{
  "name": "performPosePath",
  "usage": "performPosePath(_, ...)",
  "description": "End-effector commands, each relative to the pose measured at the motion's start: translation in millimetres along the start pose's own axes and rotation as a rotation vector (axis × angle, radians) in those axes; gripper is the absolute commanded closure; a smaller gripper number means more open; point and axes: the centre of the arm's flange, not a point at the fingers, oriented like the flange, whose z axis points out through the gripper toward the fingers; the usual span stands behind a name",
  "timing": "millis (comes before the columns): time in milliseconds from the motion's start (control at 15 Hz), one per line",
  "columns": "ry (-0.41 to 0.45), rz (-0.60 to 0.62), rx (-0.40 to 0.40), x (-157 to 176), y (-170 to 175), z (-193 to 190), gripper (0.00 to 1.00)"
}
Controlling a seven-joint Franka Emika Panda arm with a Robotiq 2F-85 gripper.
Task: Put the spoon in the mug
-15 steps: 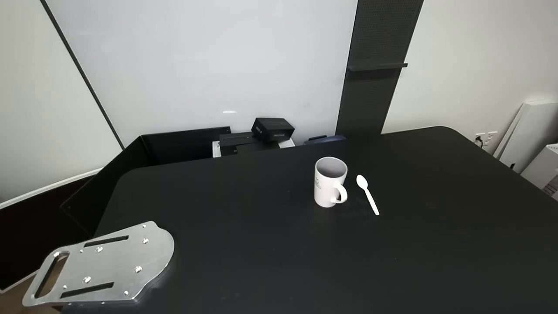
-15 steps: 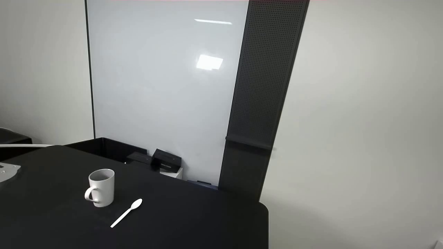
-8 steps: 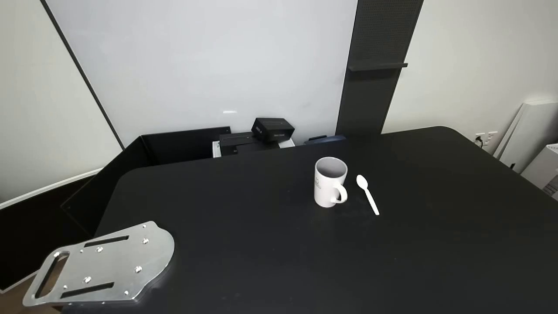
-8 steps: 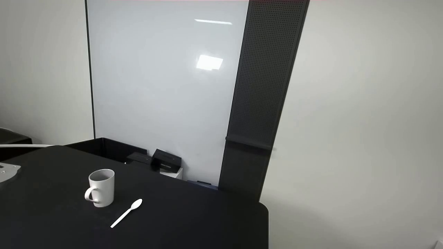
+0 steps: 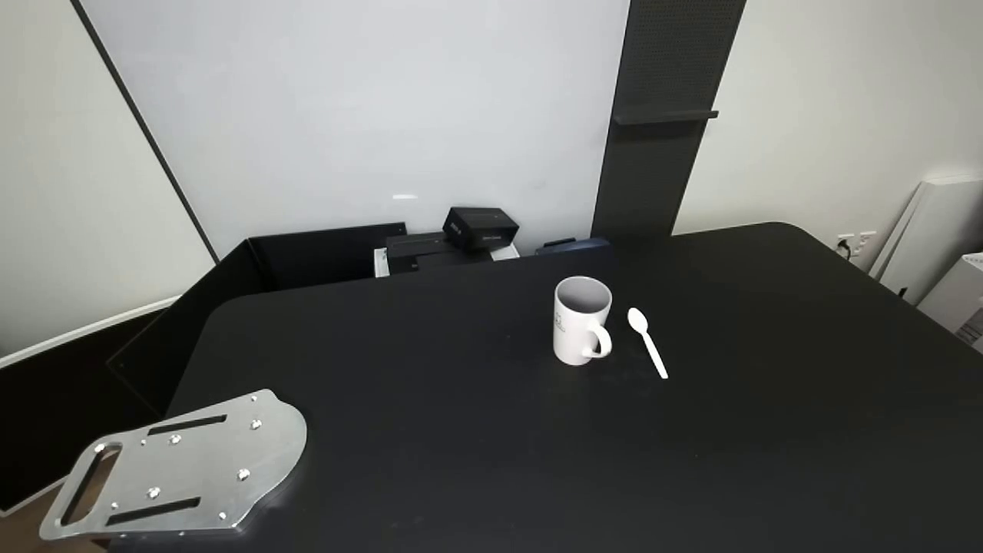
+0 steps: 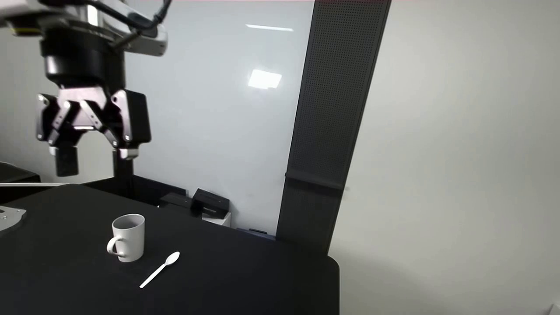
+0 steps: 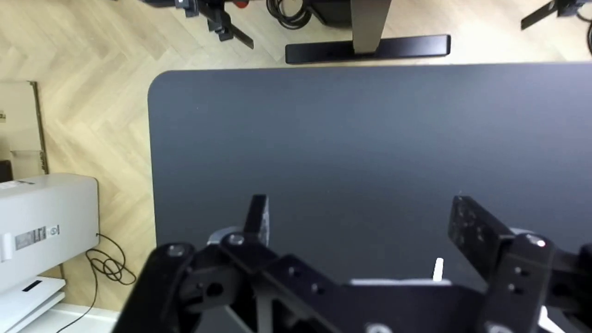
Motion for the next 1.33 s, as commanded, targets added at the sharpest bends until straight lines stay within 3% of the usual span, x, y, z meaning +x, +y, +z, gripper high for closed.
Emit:
performPosePath(0,0.08,0.032,0.009,66.2,11.7,9.6,0.0)
performPosePath(467,0.294,0.036,0.104,119.6,0.2,35.5,0.0)
performPosePath(600,0.298,0.055,0.141,129.5,-10.0,42.3,0.0)
performPosePath(667,0.292,0.041,0.114,111.8,-3.8,41.5,0.0)
performPosePath(1267,0.293,0.045,0.132,121.7,-10.9,46.7,0.0)
